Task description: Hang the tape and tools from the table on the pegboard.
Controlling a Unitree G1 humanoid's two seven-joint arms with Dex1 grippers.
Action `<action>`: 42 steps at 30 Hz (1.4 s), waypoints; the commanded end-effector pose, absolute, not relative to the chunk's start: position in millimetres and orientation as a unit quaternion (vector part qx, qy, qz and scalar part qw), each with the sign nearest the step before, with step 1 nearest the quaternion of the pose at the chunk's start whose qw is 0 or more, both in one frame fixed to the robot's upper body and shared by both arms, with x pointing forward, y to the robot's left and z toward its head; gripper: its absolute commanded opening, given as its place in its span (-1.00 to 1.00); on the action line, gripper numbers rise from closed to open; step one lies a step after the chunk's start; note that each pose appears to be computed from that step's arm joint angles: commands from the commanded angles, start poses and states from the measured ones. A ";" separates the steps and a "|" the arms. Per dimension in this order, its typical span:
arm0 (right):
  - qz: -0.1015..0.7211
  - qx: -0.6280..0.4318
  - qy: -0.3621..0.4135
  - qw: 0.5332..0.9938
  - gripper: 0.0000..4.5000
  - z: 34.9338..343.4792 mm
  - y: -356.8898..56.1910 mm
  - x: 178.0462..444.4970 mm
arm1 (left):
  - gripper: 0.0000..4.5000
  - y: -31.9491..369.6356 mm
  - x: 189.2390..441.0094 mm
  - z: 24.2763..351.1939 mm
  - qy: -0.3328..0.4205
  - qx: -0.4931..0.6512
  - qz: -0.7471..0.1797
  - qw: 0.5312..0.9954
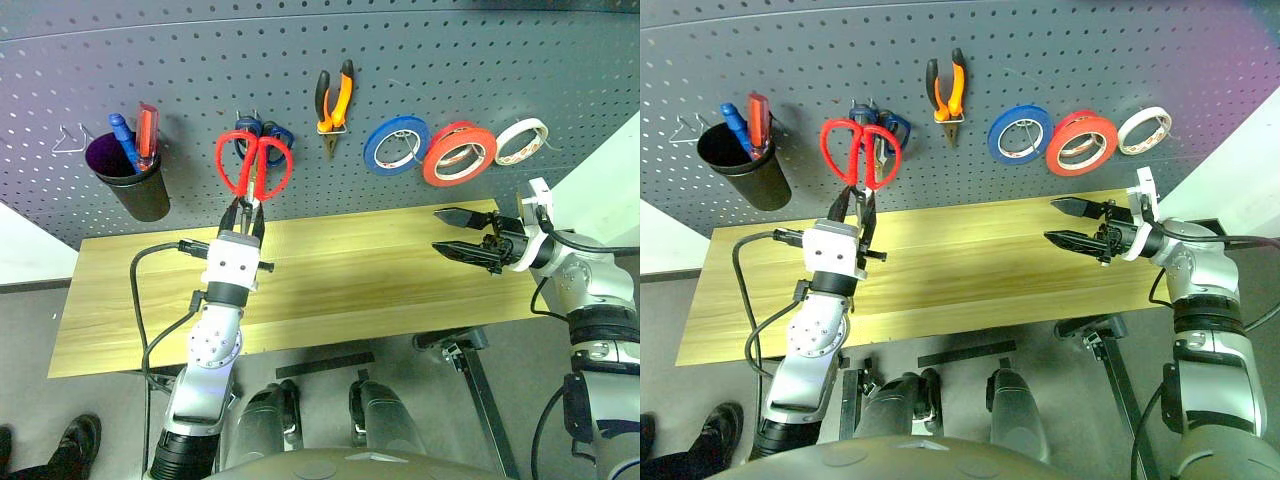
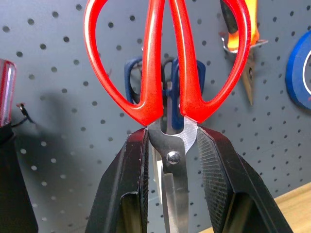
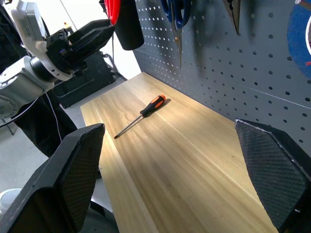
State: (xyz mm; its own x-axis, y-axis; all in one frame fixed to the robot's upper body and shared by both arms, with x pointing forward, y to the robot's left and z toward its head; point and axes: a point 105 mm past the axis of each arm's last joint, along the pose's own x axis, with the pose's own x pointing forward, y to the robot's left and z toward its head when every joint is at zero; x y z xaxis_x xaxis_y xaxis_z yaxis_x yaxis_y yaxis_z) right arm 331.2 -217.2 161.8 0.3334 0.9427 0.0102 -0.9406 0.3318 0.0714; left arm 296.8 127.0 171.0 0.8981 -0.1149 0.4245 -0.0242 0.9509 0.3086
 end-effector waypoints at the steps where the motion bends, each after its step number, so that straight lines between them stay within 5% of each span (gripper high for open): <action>1: 0.579 0.016 -0.005 0.815 1.00 176.5 -219.1 332.2 | -0.51 125.2 297.6 176.9 -0.235 0.144 -0.033 0.961; 30: 0.575 0.081 -0.042 0.813 1.00 191.7 -230.1 320.1 | -0.51 129.4 317.1 176.2 -0.234 0.135 -0.036 0.962; 42: 0.577 0.090 -0.045 0.810 1.00 191.7 -225.6 317.2 | -0.51 122.2 343.3 167.6 -0.211 0.115 -0.044 0.970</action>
